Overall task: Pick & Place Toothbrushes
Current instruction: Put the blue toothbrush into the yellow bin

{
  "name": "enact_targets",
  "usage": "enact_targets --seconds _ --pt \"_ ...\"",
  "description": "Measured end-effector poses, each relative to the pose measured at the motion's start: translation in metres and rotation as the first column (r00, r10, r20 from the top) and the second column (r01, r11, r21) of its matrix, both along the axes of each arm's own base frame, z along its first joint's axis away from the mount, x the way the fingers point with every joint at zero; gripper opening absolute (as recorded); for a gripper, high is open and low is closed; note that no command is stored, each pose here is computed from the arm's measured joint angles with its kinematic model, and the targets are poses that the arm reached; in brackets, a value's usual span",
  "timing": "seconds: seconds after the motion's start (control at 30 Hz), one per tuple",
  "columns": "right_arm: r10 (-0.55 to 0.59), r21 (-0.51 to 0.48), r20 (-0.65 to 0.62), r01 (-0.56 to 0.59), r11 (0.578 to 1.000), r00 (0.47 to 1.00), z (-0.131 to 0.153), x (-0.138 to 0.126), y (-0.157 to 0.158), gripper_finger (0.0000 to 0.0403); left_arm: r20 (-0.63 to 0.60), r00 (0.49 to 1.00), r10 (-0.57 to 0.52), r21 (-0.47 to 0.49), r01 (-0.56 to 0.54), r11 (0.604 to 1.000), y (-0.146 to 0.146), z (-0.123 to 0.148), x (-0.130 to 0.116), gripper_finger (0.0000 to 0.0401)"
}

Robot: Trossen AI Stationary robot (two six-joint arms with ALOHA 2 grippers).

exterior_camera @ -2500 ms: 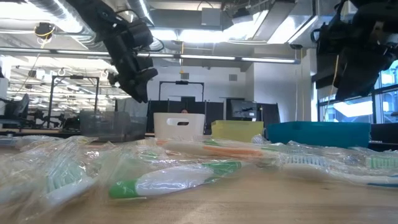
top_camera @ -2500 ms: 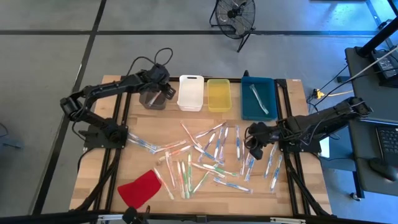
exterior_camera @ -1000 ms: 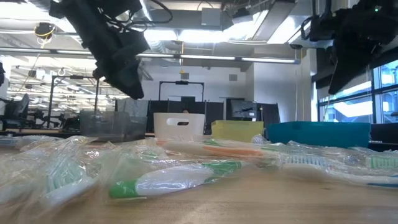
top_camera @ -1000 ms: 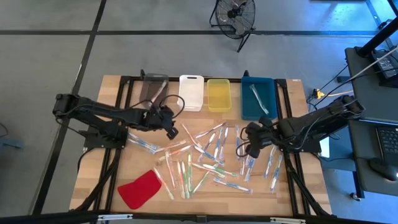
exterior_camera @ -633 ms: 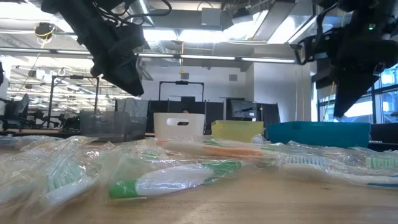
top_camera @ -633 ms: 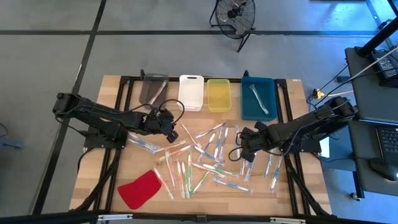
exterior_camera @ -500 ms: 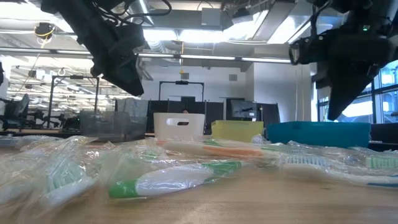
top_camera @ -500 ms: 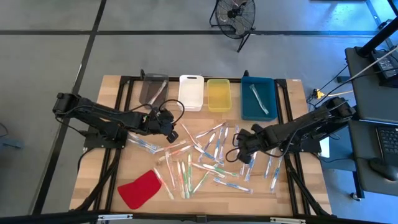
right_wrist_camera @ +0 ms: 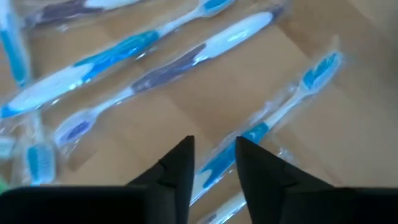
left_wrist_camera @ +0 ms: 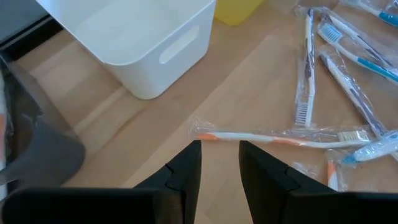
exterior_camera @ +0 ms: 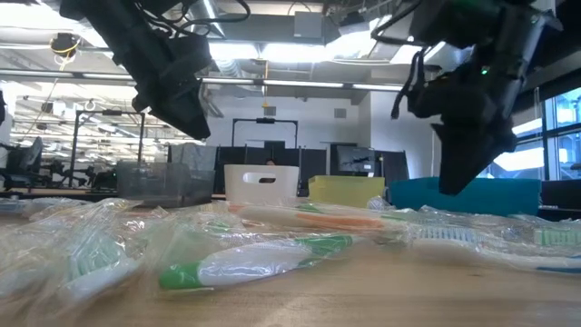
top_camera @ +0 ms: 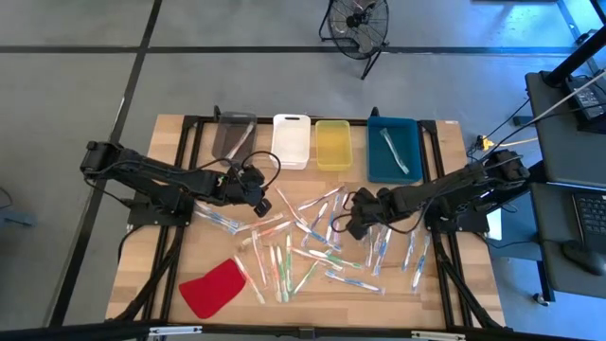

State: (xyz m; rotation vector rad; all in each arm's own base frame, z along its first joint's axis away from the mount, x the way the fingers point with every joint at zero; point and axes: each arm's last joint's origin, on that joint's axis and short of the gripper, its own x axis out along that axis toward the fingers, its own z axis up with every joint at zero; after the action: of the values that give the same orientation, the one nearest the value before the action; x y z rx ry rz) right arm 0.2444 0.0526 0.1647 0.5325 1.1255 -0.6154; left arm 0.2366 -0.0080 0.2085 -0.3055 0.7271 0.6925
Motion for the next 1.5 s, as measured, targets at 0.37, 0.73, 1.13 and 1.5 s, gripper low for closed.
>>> enact_targets --seconds 0.37,0.73,1.13,1.5 --pt "-0.242 -0.045 -0.019 0.241 0.970 0.970 -0.004 -0.002 -0.038 0.0216 -0.009 1.000 -0.012 0.009 0.012 1.000 0.000 0.000 0.000 0.0102" --pt "-0.287 -0.030 0.010 0.287 0.957 0.958 -0.010 -0.001 -0.058 0.0187 -0.010 1.000 -0.014 0.009 0.014 1.000 0.000 0.000 0.000 0.0102" --pt "-0.285 -0.038 -0.008 0.285 0.958 0.958 -0.016 0.001 -0.058 0.0155 -0.011 1.000 -0.015 0.008 0.015 1.000 0.000 0.000 0.000 0.0102" --pt "-0.277 -0.041 -0.076 0.275 0.961 0.958 -0.040 0.009 -0.057 0.0169 -0.010 1.000 -0.018 0.004 0.018 1.000 0.000 0.000 0.000 0.0102"
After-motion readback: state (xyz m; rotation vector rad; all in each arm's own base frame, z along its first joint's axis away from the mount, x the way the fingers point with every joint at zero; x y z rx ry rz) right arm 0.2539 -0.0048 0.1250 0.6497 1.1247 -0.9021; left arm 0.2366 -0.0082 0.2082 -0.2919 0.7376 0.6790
